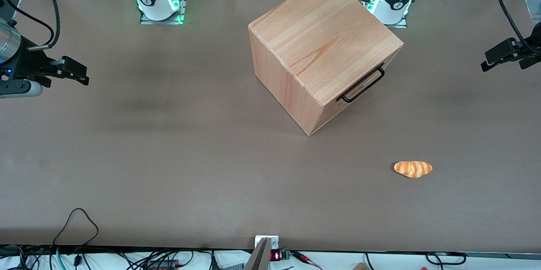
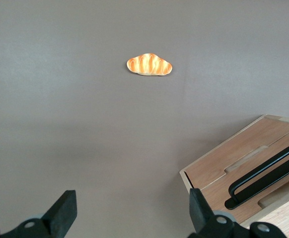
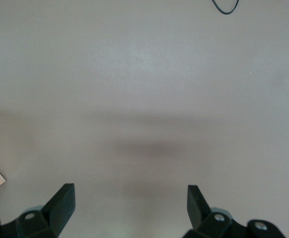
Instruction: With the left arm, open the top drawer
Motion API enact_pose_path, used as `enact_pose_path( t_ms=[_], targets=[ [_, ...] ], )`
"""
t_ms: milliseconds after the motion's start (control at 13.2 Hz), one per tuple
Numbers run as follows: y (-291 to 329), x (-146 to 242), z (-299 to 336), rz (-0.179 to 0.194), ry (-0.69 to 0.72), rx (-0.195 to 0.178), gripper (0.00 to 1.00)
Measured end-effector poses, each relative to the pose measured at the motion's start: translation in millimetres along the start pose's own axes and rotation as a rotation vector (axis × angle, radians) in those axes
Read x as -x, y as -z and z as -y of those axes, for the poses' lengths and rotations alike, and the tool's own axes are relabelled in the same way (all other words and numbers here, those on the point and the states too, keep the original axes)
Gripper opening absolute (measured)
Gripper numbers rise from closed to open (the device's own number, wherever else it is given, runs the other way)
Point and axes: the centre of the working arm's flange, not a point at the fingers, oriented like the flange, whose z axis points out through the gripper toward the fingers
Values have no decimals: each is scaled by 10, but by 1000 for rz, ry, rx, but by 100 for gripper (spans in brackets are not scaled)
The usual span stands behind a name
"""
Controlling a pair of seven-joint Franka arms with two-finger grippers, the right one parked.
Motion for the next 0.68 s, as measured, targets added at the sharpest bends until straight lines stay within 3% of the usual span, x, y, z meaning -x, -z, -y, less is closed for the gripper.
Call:
enact_pose_path(
  t_ms=[682],
  targets=[
    [97, 2, 13, -20, 2, 1, 100]
  ],
)
